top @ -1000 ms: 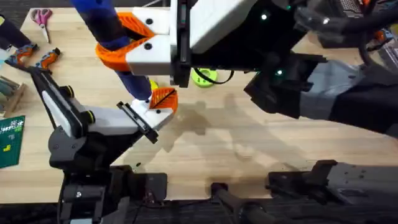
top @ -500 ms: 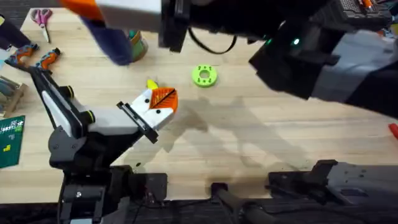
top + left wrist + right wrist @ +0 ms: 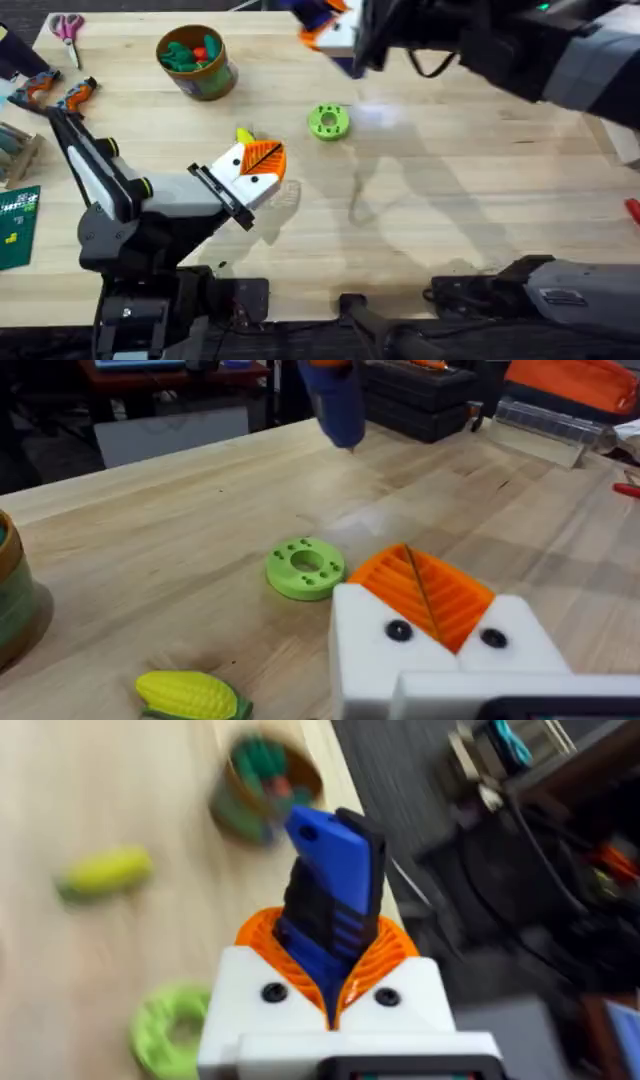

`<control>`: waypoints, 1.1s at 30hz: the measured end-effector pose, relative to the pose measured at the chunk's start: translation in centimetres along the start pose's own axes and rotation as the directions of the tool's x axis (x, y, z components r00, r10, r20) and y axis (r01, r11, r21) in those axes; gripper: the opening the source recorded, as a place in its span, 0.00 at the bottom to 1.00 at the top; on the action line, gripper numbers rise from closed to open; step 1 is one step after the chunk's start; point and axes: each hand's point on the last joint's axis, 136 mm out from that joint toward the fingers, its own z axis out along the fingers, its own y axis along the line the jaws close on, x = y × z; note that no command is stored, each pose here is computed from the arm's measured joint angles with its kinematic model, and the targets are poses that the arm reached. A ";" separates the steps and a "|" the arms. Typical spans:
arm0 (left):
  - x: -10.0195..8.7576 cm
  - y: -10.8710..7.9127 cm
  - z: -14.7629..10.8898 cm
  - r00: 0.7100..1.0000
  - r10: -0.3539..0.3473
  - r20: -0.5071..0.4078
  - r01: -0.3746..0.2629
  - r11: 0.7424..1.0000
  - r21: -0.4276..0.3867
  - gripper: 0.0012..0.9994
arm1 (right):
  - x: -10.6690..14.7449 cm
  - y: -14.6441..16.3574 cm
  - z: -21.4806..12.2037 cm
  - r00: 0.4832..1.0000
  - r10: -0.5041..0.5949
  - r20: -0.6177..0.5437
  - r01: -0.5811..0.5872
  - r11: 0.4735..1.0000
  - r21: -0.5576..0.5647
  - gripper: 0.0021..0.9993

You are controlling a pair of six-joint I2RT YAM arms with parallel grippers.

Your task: Pick up the gripper from the table and insert it into the empty holder that is missing its gripper. Then pick up a screw, insert it into the mounting hole, and use the screwdriver to tighten it. Finally, clean up the table by picking up the vegetable and placing it into the bucket.

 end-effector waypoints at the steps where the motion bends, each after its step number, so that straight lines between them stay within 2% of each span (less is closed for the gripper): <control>1: 0.0 0.0 0.0 1.000 0.000 0.000 0.000 1.000 0.000 0.01 | 1.4 -0.4 -0.3 0.998 -0.040 -0.046 0.041 0.999 0.008 0.03; 7: 0.0 0.0 0.0 1.000 0.000 0.000 0.000 1.000 0.000 0.01 | 7.5 -2.9 -2.3 0.955 -0.189 -0.229 0.199 0.980 0.019 0.03; 8: 0.0 0.0 0.0 1.000 0.000 0.000 0.000 1.000 0.000 0.01 | 12.0 -4.0 -2.5 0.923 -0.225 -0.313 0.236 0.972 -0.002 0.03; 15: 0.0 0.0 0.0 1.000 0.000 0.000 0.000 1.000 0.000 0.01 | 20.3 -3.2 -1.9 0.866 -0.282 -0.413 0.255 0.959 -0.121 0.03; 17: 0.0 0.0 0.0 1.000 0.000 0.000 0.000 1.000 0.000 0.01 | 22.0 -2.7 -1.7 0.855 -0.294 -0.428 0.253 0.956 -0.150 0.03; 20: 0.0 0.0 0.0 1.000 0.000 0.000 0.000 1.000 0.000 0.01 | 23.5 -2.2 -1.7 0.845 -0.303 -0.442 0.249 0.952 -0.178 0.03; 26: 0.0 0.0 0.0 1.000 0.000 0.000 0.000 1.000 0.000 0.01 | 24.4 -1.9 -1.7 0.838 -0.312 -0.448 0.249 0.949 -0.196 0.03; 31: 0.0 0.0 0.0 1.000 0.000 0.000 0.000 1.000 0.000 0.01 | 27.1 -0.4 -1.2 0.831 -0.308 -0.464 0.214 0.946 -0.245 0.03; 32: 0.0 0.0 0.0 1.000 0.000 0.000 0.000 1.000 0.000 0.01 | 27.4 -0.2 -1.1 0.829 -0.309 -0.466 0.210 0.945 -0.252 0.03; 33: 0.0 0.0 0.0 1.000 0.000 0.000 0.000 1.000 0.000 0.01 | 27.7 0.1 -1.0 0.829 -0.305 -0.470 0.201 0.945 -0.258 0.13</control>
